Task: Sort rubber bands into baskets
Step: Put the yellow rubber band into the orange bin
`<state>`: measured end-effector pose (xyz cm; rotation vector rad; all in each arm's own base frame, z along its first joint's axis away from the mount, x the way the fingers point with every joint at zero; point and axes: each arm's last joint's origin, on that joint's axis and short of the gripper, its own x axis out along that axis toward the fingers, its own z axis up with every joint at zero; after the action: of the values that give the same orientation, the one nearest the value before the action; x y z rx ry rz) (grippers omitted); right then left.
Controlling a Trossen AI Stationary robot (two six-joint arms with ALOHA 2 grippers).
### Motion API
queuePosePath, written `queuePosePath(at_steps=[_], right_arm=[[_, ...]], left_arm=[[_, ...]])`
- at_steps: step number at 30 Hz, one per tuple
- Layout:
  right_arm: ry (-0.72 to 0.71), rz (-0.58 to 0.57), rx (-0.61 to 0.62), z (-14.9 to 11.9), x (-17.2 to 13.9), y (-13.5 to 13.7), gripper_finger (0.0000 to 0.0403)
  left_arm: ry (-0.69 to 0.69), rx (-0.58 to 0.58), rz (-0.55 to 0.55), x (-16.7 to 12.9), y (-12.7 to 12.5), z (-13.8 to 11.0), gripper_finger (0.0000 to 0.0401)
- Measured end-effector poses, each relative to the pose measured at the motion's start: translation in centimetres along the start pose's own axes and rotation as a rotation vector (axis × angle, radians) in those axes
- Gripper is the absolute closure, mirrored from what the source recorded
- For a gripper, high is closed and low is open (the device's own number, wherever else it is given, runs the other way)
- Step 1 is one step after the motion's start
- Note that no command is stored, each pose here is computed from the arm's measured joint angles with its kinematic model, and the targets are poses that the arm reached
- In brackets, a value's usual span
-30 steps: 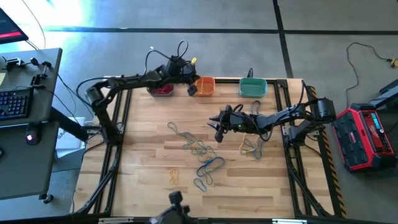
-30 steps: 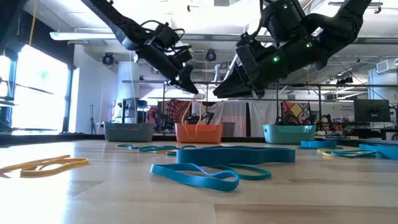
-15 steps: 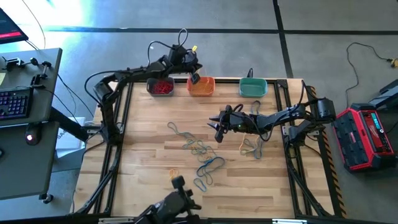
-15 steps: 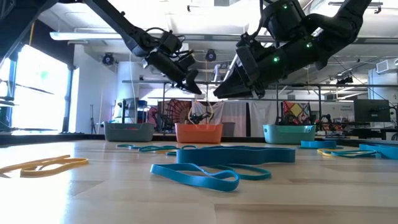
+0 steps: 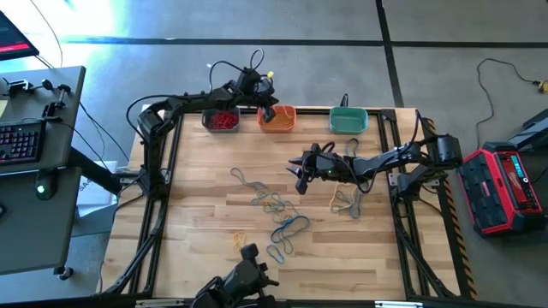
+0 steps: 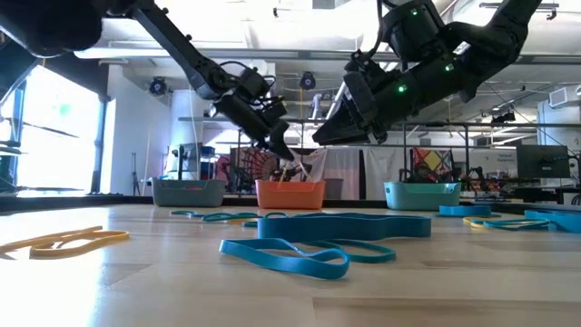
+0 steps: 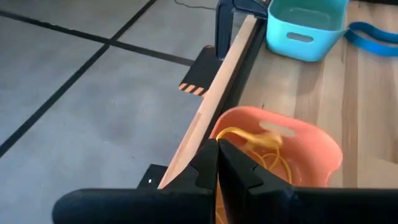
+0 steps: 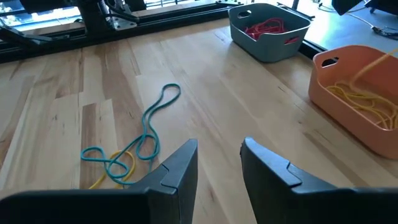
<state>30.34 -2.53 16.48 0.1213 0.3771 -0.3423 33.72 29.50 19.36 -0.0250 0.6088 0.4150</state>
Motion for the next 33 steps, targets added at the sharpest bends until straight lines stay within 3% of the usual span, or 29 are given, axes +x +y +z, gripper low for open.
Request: queuePosePath(at_steps=[5, 12, 20, 25, 33], right_arm=[[0.002, 0.000, -0.007, 0.0, 0.0, 0.0, 0.0291], [0.022, -0.004, -0.013, -0.2, 0.0, 0.0, 0.0291], [0.051, -0.008, -0.021, -0.5, 0.0, -0.1, 0.0291], [0.050, -0.010, -0.001, -0.5, 0.0, -0.1, 0.0291], [0.065, -0.007, -0.005, -0.7, 0.0, 0.0, 0.0291]], left_arm=[[0.014, 0.007, 0.025, -0.1, 0.1, 0.0, 0.0396], [0.043, 0.003, -0.006, 0.0, -0.6, -0.2, 0.0345], [-0.095, 0.074, -0.012, 0.4, -2.5, 1.1, 0.0325], [-0.179, 0.101, -0.008, 0.7, -3.8, -0.6, 0.0325], [-0.209, 0.109, -0.058, -2.1, -5.1, -3.1, 0.0337]])
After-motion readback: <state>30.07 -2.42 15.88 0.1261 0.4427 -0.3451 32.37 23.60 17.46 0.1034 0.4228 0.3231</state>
